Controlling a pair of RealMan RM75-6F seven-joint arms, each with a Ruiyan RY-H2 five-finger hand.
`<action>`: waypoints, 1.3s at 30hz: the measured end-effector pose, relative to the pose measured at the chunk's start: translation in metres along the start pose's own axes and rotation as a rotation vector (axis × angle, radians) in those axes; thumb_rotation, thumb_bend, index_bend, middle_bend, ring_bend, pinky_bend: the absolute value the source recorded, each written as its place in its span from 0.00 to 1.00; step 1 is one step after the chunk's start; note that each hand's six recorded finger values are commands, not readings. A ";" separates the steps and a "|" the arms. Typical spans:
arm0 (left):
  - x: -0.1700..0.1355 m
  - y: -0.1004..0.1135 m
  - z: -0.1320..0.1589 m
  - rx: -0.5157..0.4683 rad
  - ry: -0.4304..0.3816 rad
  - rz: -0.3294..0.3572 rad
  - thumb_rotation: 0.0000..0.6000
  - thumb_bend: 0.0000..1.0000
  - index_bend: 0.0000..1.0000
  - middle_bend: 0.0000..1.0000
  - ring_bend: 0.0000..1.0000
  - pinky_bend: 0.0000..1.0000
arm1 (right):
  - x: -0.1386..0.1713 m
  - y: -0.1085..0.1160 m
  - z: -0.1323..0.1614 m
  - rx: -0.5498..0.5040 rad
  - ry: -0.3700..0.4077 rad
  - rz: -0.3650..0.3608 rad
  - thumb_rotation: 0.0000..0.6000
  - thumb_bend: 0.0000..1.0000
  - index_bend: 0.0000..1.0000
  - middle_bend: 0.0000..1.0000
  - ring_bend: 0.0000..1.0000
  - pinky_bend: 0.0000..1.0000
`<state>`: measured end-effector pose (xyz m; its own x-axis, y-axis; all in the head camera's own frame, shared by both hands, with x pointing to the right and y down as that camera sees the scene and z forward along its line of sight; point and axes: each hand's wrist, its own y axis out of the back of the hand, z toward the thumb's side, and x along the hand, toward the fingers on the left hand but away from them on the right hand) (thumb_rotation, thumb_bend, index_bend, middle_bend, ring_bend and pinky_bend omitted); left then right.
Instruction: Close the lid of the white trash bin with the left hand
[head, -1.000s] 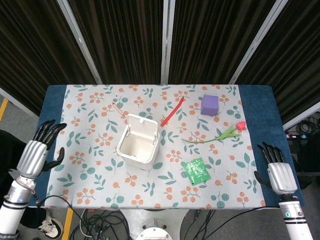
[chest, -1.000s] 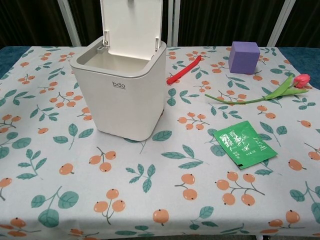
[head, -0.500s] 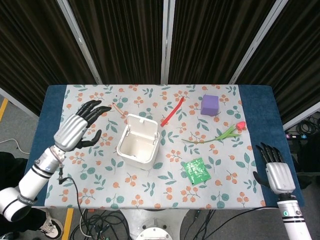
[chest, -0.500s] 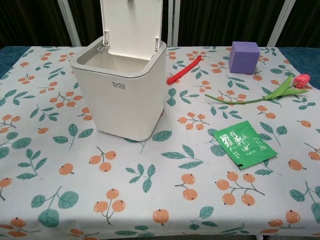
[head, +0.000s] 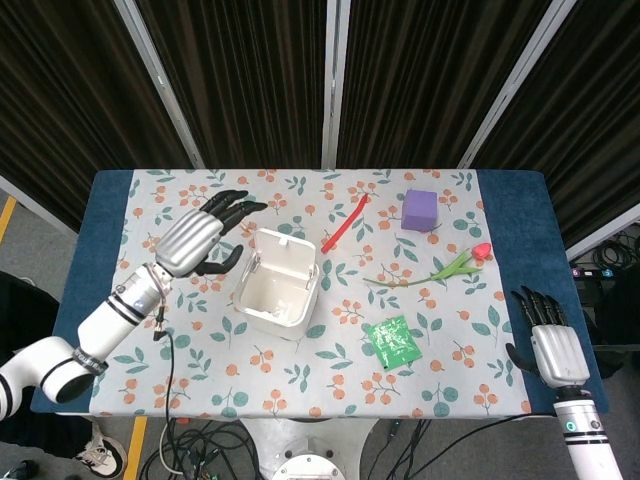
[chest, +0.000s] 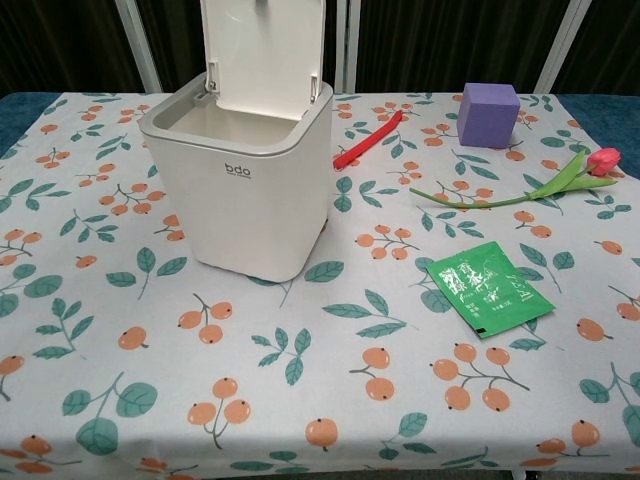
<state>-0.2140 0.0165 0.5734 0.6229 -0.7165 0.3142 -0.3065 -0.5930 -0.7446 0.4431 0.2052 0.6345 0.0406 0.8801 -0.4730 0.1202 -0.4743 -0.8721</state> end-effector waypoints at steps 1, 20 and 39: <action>0.002 -0.001 0.000 -0.001 0.002 -0.006 1.00 0.56 0.10 0.16 0.01 0.04 | 0.000 0.000 -0.001 -0.001 -0.003 0.000 1.00 0.25 0.00 0.00 0.00 0.00; 0.007 -0.021 0.013 -0.048 -0.033 -0.111 1.00 0.57 0.11 0.30 0.01 0.04 | -0.003 -0.006 -0.011 -0.018 -0.023 0.013 1.00 0.25 0.00 0.00 0.00 0.00; -0.027 -0.024 0.012 -0.045 -0.036 -0.124 1.00 0.57 0.12 0.43 0.03 0.04 | -0.006 -0.013 -0.007 -0.007 -0.018 0.036 1.00 0.25 0.00 0.00 0.00 0.00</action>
<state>-0.2149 0.0542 0.5753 0.6832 -0.6234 0.3804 -0.2568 -0.6927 -0.6739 0.4484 0.2062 0.6500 0.0276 0.8621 -0.5060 0.1260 -0.5052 -0.8538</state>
